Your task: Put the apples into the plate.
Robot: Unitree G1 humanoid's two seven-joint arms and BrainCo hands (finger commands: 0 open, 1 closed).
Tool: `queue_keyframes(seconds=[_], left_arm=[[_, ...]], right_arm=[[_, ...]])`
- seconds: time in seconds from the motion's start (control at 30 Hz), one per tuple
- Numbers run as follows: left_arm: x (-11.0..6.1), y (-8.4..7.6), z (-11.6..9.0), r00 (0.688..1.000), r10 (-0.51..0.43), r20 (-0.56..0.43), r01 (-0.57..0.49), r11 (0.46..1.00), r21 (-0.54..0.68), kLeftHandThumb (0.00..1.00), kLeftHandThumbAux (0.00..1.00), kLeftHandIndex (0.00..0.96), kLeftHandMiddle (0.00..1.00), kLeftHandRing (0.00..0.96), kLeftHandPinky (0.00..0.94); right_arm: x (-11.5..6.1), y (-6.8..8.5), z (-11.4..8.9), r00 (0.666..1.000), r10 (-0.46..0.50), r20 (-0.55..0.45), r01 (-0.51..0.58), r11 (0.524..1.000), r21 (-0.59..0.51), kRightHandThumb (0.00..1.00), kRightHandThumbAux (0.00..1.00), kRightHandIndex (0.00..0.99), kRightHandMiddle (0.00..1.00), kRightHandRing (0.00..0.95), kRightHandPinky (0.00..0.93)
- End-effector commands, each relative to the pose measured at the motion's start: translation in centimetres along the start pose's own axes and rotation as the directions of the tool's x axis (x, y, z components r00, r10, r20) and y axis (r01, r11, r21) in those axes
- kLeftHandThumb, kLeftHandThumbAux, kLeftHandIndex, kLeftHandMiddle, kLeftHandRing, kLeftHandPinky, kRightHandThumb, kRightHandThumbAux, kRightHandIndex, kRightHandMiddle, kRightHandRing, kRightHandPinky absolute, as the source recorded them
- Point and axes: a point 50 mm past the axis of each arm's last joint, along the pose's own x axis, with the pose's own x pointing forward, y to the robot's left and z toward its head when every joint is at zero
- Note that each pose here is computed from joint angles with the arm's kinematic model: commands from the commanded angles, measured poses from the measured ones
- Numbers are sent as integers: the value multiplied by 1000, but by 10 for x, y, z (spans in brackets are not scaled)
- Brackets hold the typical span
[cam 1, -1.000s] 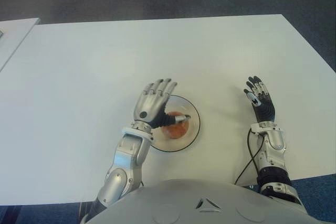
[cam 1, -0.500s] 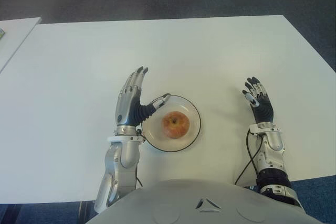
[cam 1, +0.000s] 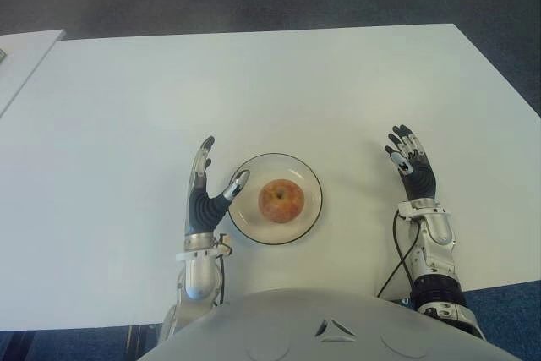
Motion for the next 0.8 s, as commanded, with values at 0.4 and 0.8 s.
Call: queue_keyframes(seconds=[0.4, 0.8], left_arm=[[-7, 1, -20, 1000, -2, -6, 2, 999, -40, 33, 453, 104, 93, 64, 73], [-15, -9, -29, 999, -33, -35, 29, 993, -114, 32, 485, 99, 107, 81, 102]], right_arm=[[-8, 3, -13, 997, -3, -75, 6, 999, 39, 276, 563, 60, 87, 36, 9], [-7, 1, -12, 997, -4, -75, 6, 999, 38, 276, 563, 60, 87, 36, 9]])
